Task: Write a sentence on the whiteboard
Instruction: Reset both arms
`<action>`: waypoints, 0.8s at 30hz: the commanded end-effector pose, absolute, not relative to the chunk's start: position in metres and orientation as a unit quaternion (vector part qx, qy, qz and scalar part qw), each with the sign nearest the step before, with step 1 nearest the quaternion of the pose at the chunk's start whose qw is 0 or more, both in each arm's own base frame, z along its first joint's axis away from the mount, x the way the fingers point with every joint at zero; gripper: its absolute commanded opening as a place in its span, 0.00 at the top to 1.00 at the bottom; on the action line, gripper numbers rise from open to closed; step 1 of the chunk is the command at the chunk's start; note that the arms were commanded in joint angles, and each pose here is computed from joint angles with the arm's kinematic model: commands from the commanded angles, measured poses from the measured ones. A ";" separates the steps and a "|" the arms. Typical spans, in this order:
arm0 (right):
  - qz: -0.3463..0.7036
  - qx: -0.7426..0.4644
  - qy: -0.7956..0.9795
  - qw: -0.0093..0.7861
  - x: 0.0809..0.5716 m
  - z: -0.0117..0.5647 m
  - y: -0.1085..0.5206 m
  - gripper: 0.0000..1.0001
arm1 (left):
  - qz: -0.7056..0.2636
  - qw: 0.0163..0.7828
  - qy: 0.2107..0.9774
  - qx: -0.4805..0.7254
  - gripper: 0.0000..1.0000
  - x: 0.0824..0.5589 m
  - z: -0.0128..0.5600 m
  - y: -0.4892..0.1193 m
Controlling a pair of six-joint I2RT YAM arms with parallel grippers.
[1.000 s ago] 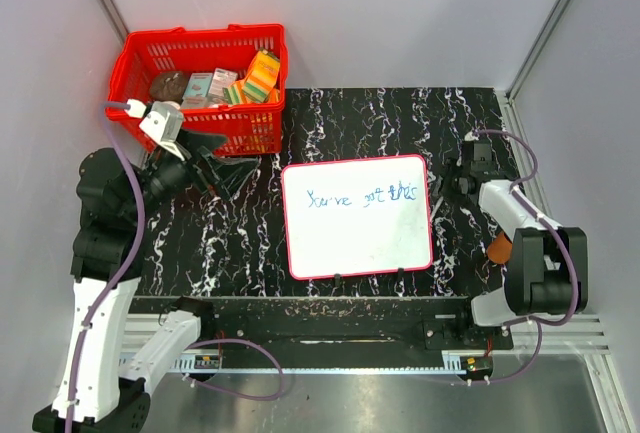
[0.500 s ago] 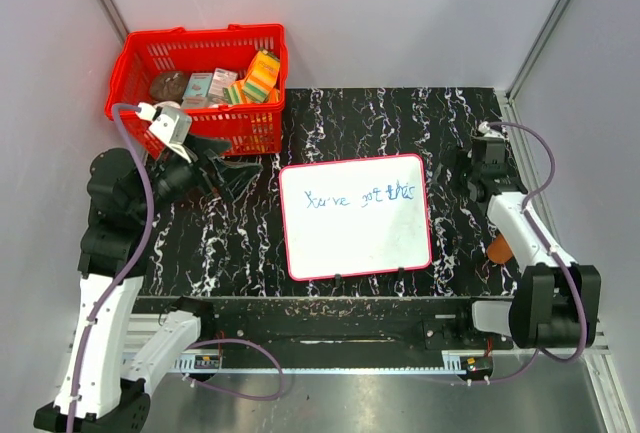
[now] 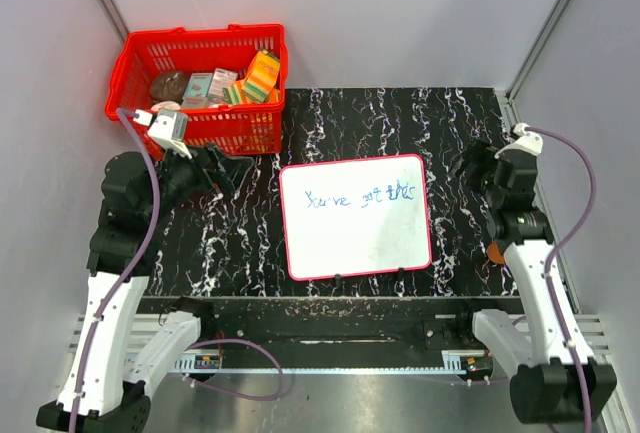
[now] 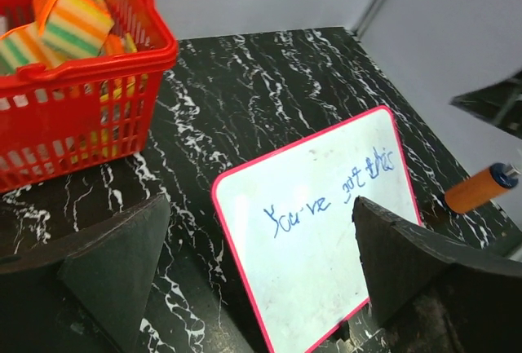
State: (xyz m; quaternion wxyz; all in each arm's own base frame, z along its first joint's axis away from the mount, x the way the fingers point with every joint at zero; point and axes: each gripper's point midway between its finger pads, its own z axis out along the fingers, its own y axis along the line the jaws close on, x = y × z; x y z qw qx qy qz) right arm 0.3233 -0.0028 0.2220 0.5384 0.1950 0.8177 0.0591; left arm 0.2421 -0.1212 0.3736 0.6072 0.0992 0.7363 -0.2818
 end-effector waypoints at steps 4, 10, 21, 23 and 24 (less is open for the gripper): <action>0.110 0.166 0.734 0.650 0.299 0.305 0.007 0.00 | -0.234 0.594 0.770 0.023 0.01 0.255 0.353 -0.097; 0.121 0.149 0.691 0.697 0.277 0.337 0.009 0.00 | -0.214 0.609 0.763 0.042 0.01 0.252 0.355 -0.093; 0.095 0.064 0.648 0.753 0.260 0.349 0.014 0.00 | -0.189 0.632 0.750 0.053 0.01 0.254 0.355 -0.086; 0.084 0.058 0.648 0.755 0.261 0.345 0.013 0.00 | -0.186 0.631 0.752 0.051 0.01 0.256 0.352 -0.085; 0.081 0.055 0.649 0.754 0.262 0.342 0.012 0.00 | -0.184 0.629 0.753 0.048 0.01 0.258 0.351 -0.084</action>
